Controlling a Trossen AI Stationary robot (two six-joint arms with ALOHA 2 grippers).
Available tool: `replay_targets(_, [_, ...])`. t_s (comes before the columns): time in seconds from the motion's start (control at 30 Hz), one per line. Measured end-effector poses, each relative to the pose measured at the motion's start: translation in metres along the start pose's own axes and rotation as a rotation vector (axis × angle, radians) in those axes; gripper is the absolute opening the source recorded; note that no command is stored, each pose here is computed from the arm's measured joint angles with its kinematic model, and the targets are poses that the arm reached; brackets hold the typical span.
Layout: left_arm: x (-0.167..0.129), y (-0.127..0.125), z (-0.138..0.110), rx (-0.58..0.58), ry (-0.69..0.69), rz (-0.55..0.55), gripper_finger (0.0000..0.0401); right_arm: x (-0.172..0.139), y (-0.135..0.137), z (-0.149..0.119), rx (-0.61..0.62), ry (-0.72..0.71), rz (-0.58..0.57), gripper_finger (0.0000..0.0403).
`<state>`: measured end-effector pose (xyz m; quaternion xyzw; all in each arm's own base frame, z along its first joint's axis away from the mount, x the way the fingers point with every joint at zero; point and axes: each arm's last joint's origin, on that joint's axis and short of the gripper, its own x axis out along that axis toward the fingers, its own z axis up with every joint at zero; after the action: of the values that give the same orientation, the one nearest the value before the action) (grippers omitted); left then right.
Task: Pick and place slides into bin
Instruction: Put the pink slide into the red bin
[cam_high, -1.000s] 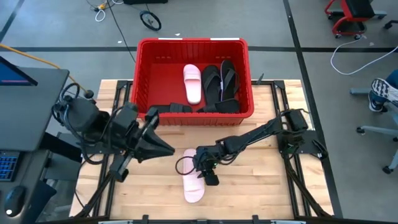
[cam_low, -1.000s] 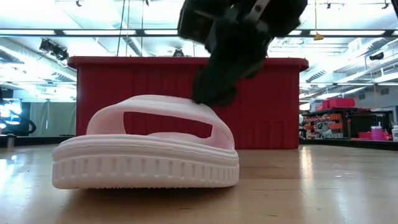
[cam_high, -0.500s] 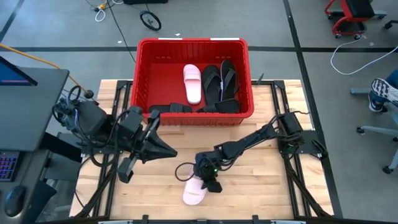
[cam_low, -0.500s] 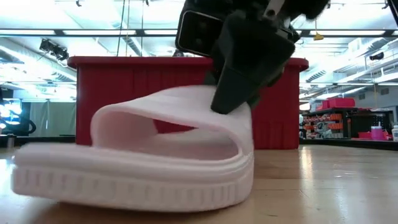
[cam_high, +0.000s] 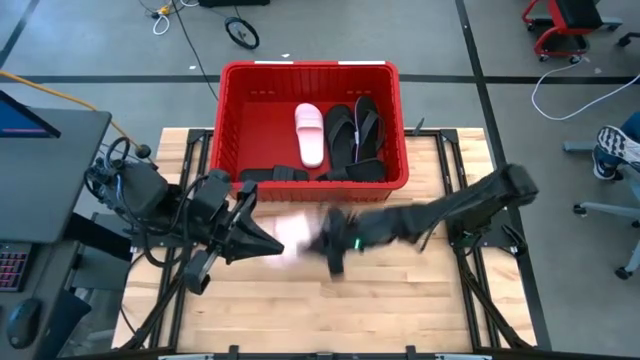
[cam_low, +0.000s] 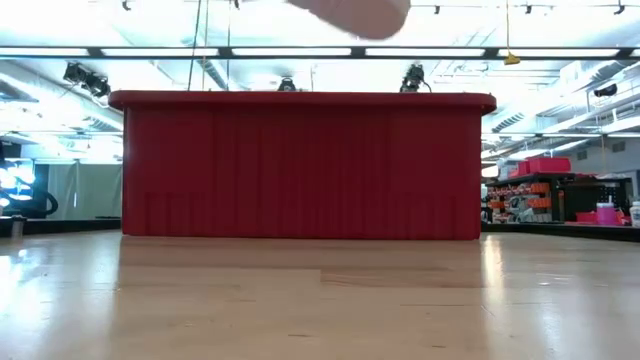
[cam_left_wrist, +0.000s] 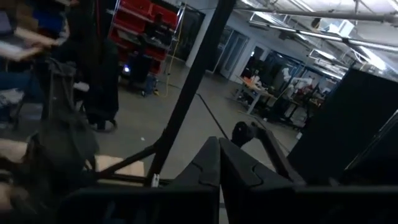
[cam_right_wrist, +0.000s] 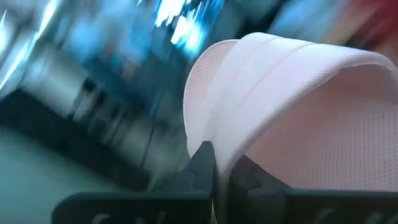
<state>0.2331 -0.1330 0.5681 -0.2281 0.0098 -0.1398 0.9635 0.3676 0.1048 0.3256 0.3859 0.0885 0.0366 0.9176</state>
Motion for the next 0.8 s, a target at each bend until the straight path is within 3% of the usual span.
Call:
replay_targets(0.13, [0.0,0.001,0.001,0.052,-0.014,0.005,0.0008,-0.034,-0.001,0.066,0.002,-0.359,-0.106,0.0009])
replay_targets(0.3, [0.002,0.013,-0.001,0.107,0.026,0.093,0.0022,-0.065,-0.015,0.128,0.053,-0.594,-0.062,0.001])
replay_targets(0.4, [0.002,0.028,-0.003,0.163,0.063,0.247,0.0021,-0.075,-0.03,0.147,0.091,-0.631,-0.06,0.0012])
replay_targets(0.63, [-0.008,0.079,-0.012,0.426,0.253,0.773,0.0029,-0.085,-0.057,0.176,0.178,-0.751,-0.069,0.001])
replay_targets(0.8, [-0.015,0.118,-0.005,0.337,0.272,0.995,0.0087,-0.084,-0.079,0.188,0.208,-0.768,-0.089,0.0014])
